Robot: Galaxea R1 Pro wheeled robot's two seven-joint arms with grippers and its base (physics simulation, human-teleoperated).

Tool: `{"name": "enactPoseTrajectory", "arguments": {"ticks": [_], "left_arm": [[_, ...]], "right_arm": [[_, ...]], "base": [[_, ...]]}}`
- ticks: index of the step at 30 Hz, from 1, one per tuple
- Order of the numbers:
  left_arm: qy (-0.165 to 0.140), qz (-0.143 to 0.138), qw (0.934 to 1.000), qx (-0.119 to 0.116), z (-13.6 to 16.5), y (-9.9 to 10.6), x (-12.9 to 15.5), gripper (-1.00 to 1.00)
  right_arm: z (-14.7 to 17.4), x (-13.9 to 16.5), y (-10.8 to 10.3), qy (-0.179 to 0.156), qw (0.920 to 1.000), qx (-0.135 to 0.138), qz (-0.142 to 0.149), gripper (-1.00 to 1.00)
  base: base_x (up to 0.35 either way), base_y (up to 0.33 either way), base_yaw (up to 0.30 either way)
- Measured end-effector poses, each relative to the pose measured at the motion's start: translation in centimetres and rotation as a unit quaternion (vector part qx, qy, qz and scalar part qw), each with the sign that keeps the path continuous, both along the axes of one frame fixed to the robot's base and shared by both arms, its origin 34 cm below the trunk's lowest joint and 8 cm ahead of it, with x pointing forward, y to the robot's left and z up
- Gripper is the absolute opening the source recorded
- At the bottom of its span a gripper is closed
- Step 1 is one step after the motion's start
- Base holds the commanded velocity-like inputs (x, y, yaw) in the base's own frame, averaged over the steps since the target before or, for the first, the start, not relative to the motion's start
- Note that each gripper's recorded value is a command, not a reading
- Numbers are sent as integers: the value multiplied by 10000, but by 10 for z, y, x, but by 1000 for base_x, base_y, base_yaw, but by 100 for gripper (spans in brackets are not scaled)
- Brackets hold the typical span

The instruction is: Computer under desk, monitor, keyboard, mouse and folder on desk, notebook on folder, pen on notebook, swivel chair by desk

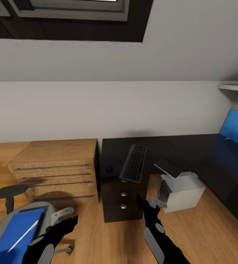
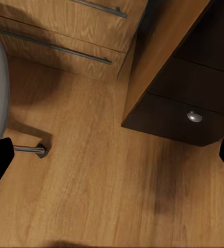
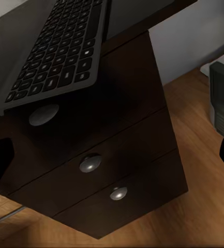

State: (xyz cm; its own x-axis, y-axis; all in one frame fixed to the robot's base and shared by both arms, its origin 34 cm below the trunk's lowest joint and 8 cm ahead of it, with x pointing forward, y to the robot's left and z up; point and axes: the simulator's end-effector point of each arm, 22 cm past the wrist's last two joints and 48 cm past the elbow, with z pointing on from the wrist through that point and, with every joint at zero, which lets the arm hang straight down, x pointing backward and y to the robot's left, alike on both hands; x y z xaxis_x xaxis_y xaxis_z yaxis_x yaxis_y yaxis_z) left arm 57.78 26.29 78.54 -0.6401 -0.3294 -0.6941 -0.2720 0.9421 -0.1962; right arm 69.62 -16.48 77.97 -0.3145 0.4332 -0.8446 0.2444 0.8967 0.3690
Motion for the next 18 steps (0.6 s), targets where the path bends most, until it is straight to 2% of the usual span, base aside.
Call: {"name": "enactPoseTrajectory", "arguments": {"ticks": [6, 10, 11, 14, 16, 17, 18], "left_arm": [[-198, -12, 9998, -78, 14, -6, 7, 100], [-220, 0, 9997, -140, 10, -12, 8, 100], [-221, 2, 9997, -143, 9, -13, 8, 100], [-219, 1, 9997, -142, 4, -14, 8, 100], [-221, 1, 9997, -144, 1, -14, 8, 100], [-221, 0, 9996, -148, -1, -15, 8, 100], [-218, 0, 9996, -166, -3, -16, 8, 100]], "right_arm": [[1, 2, 10, -55, 9998, 141, 111, 100], [9, 9, 16, -101, 9977, 675, -51, 100], [10, 10, 18, -54, 9955, 935, -108, 100], [11, 13, 26, 191, 9854, 1684, -147, 100], [13, 15, 28, 312, 9778, 2068, -99, 100], [12, 15, 27, 355, 9755, 2169, -81, 100], [7, 14, 18, 513, 9697, 2389, -54, 100]], "base": [[0, 24, 0], [0, 3, 0], [0, 1, 0], [0, 0, 0], [0, 0, 0], [0, 0, 0], [0, 0, 0]]}}
